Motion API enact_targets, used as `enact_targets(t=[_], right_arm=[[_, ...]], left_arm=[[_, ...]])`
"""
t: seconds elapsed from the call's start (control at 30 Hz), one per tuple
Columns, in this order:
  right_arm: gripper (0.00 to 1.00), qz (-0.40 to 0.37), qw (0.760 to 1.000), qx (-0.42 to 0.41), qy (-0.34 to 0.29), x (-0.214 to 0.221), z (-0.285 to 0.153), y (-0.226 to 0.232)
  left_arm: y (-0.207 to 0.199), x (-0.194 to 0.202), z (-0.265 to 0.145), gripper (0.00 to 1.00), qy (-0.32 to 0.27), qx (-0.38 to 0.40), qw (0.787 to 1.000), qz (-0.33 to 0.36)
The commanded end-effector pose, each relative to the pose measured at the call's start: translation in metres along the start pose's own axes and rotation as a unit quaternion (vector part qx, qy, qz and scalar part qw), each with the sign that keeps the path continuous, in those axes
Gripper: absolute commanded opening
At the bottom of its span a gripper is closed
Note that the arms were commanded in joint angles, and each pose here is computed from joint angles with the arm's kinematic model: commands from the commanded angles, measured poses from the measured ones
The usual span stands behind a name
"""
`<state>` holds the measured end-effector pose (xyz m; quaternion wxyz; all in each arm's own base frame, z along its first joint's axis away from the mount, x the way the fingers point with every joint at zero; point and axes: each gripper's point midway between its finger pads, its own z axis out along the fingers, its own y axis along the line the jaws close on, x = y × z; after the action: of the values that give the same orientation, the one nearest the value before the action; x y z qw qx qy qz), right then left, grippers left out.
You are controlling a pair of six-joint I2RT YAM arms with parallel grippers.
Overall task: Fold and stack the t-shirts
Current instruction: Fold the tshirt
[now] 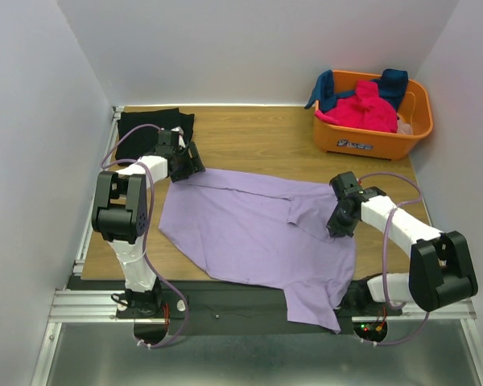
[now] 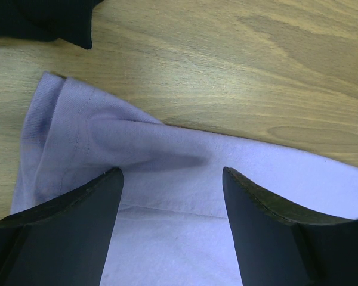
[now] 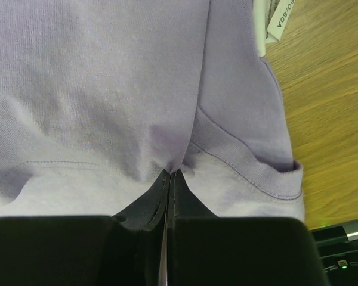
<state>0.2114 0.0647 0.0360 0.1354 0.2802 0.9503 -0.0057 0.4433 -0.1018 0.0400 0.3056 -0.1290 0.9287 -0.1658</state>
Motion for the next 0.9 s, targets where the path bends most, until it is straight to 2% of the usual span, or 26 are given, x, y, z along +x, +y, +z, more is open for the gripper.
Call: enact_targets(t=[0.0, 0.43, 0.73, 0.77, 0.8, 0.87], right_arm=[[0.00, 0.010, 1.000, -0.007, -0.023, -0.007, -0.003, -0.001], [0.00, 0.007, 0.998, 0.048, -0.050, -0.013, -0.027, -0.034], [0.01, 0.011, 0.997, 0.057, -0.043, -0.007, -0.041, -0.045], [0.04, 0.009, 0.998, 0.051, -0.042, -0.008, -0.043, -0.041], [0.21, 0.010, 0.998, 0.043, -0.050, -0.015, -0.048, -0.035], [0.44, 0.012, 0.998, 0.031, -0.061, -0.026, -0.056, -0.026]], left_arm=[[0.031, 0.029, 0.008, 0.80, 0.044, -0.046, 0.998, -0.003], [0.035, 0.030, 0.006, 0.80, 0.045, -0.049, 0.998, -0.003], [0.036, 0.028, 0.007, 0.80, 0.044, -0.050, 0.998, -0.003], [0.035, 0.026, 0.005, 0.80, 0.042, -0.049, 0.998, -0.002], [0.034, 0.022, 0.004, 0.80, 0.037, -0.049, 0.998, 0.000], [0.031, 0.016, 0.000, 0.80, 0.033, -0.050, 0.998, 0.004]])
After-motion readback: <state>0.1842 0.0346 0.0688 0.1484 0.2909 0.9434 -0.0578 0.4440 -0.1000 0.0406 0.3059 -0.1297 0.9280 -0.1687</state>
